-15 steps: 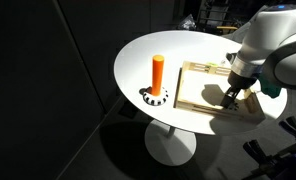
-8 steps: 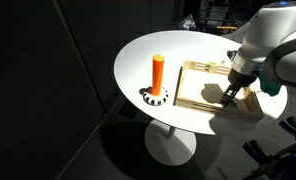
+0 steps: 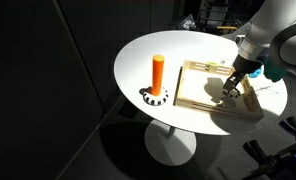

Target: Pick up the black and white ring and put it on the table

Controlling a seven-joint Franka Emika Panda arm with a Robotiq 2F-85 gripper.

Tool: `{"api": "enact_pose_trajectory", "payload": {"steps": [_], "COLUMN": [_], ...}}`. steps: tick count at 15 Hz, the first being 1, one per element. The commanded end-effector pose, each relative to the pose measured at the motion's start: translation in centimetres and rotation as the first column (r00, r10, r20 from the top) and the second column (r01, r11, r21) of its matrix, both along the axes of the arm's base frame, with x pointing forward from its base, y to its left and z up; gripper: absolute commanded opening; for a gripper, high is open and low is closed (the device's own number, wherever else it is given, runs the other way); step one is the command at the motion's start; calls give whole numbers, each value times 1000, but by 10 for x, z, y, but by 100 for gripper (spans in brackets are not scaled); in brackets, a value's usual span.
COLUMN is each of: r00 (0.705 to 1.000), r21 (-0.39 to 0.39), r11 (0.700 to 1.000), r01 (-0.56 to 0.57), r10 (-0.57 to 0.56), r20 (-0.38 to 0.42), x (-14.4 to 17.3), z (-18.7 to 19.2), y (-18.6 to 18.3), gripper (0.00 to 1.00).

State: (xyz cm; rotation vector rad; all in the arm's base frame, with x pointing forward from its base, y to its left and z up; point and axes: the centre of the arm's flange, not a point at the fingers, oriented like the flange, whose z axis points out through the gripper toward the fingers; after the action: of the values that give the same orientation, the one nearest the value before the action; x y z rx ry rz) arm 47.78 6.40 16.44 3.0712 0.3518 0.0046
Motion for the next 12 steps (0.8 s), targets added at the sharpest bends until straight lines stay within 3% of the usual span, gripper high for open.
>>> {"api": "enact_pose_trajectory", "payload": {"steps": [1, 6, 12], "r00": [997, 986, 956], "r21": [-40, -115, -207], "r11": [997, 981, 934], "r01": [60, 154, 292], "r10": [-58, -145, -277], "r20": [40, 85, 101], "x": [17, 48, 82], "z": [32, 47, 50], "y": [-20, -61, -108], "gripper": [39, 39, 39]}}
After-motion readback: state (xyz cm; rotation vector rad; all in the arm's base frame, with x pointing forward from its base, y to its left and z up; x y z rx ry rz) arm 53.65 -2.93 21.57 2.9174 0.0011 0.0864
